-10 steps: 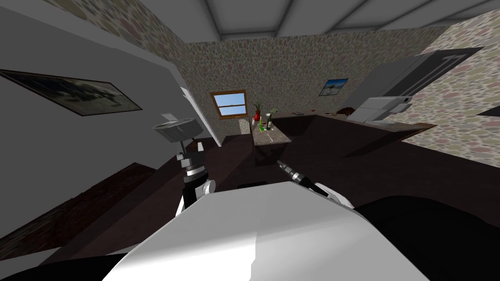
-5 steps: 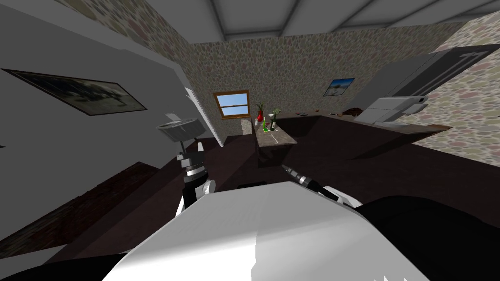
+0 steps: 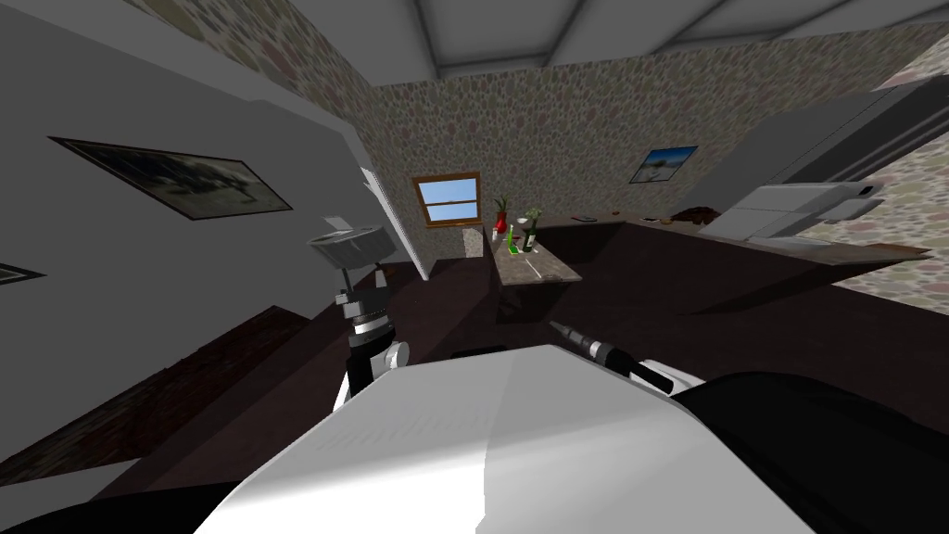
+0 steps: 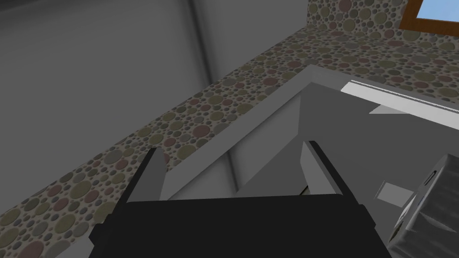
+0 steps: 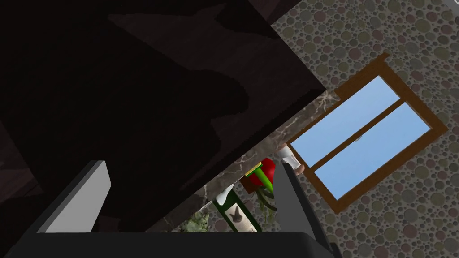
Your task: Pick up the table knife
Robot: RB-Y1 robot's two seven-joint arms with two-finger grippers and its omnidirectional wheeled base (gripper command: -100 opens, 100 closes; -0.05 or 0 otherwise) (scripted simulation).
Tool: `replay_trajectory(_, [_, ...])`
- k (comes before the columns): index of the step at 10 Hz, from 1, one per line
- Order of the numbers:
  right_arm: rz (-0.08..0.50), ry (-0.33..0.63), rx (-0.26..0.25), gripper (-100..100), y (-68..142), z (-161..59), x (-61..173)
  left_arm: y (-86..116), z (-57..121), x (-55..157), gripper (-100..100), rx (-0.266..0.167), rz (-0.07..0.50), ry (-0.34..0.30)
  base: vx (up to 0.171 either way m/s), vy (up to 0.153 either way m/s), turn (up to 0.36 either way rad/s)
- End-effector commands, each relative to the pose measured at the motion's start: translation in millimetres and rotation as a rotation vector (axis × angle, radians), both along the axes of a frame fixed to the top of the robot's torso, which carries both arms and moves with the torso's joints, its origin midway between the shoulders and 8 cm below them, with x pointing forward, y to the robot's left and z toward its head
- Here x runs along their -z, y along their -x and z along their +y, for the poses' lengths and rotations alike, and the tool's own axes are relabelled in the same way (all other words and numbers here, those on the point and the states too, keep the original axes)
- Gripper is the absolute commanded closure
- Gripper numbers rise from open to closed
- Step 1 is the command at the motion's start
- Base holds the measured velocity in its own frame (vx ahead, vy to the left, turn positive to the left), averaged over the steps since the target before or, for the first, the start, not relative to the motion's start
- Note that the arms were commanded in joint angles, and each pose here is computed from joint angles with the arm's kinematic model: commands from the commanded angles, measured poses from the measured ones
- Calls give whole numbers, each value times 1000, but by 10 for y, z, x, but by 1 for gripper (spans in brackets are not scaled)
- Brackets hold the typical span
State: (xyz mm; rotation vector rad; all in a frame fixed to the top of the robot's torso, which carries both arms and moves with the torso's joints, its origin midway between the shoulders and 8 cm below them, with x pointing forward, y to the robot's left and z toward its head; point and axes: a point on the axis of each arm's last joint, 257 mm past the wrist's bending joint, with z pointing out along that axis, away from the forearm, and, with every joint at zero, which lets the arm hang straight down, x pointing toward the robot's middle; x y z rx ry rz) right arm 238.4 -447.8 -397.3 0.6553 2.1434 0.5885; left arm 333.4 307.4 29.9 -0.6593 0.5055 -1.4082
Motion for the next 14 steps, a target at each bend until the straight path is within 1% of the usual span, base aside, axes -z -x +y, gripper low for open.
replay_trajectory(1, [35, 80, -10, -100, 55, -288, 45, 0, 0, 0, 0, 0, 0, 0, 156, 92, 80])
replay_trajectory(2, [43, 90, -2, -100, 86, -352, 67, 0, 0, 0, 0, 0, 0, 0, 109, 63, 35])
replay_trajectory(3, [72, 157, -6, -100, 186, -634, 73, 0, 0, 0, 0, 0, 0, 0, 122, 71, 71])
replay_trajectory(4, [72, 157, -6, -100, 186, -634, 73, 0, 0, 0, 0, 0, 0, 0, 97, 52, 33])
replay_trajectory(6, [116, 276, -20, -100, 332, -1117, 7, 0, 0, 0, 0, 0, 0, 0, 175, 74, 90])
replay_trajectory(7, [122, 286, -16, -100, 352, -1174, 5, 0, 0, 0, 0, 0, 0, 0, 159, 48, 30])
replay_trajectory(8, [122, 286, -16, -100, 352, -1174, 5, 0, 0, 0, 0, 0, 0, 0, 51, 14, -13])
replay_trajectory(9, [140, 345, -23, -100, 410, -1415, -63, 0, 0, 0, 0, 0, 0, 0, 78, 19, 63])
replay_trajectory(10, [156, 397, -26, -100, 464, -1629, -131, 0, 0, 0, 0, 0, 0, 0, 196, 51, 103])
replay_trajectory(11, [166, 448, -36, -100, 488, -1819, -226, 0, 0, 0, 0, 0, 0, 0, 297, 73, 93])
replay_trajectory(12, [168, 455, -37, -100, 489, -1849, -242, 0, 0, 1, 0, 0, 0, 0, 198, 31, 24])
replay_trajectory(14, [182, 541, -51, -100, 524, -2171, -428, 0, 0, 0, 0, 0, 0, 0, 145, 11, 64])
